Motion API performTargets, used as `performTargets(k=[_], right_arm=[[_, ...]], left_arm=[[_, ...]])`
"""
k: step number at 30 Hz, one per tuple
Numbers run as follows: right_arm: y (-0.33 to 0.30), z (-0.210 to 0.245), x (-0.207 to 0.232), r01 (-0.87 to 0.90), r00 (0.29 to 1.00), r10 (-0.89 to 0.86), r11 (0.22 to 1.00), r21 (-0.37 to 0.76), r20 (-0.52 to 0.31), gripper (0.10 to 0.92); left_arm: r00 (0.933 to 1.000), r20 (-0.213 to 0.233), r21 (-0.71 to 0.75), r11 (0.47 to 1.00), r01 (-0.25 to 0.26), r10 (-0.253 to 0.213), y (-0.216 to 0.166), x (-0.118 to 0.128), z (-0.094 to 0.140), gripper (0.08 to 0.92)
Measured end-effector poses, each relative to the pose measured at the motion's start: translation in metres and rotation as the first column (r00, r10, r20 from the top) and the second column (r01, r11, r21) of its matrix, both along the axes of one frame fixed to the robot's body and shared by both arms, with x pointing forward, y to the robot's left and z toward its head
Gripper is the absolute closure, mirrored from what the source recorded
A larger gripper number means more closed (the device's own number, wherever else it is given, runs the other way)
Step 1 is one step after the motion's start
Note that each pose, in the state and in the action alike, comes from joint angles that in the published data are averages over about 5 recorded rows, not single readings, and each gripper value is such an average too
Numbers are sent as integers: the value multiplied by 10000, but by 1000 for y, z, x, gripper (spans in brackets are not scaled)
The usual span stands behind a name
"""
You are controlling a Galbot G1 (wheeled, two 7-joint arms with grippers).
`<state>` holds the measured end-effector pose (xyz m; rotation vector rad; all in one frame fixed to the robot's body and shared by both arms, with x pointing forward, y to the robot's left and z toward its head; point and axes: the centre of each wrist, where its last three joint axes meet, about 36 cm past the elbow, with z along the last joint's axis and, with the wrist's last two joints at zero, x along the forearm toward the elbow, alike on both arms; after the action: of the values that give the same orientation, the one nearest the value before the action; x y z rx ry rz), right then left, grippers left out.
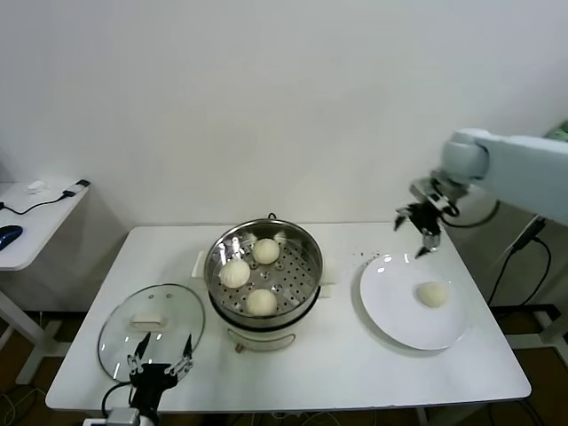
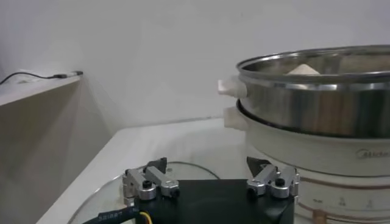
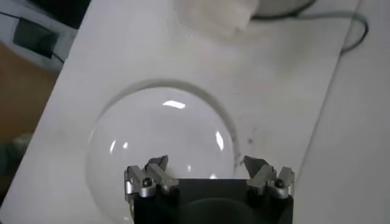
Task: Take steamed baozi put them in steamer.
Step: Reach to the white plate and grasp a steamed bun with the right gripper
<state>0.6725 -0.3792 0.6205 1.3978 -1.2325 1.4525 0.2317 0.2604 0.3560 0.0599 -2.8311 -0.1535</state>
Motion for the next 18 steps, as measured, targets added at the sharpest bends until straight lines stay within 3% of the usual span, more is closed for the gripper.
performTargets(k=[18], right_arm=[[-76, -124, -20, 2463, 9686, -2476, 9678, -523, -204, 200]], left_arm=[[9997, -236, 169, 9999, -9, 13, -4, -11, -4, 177]])
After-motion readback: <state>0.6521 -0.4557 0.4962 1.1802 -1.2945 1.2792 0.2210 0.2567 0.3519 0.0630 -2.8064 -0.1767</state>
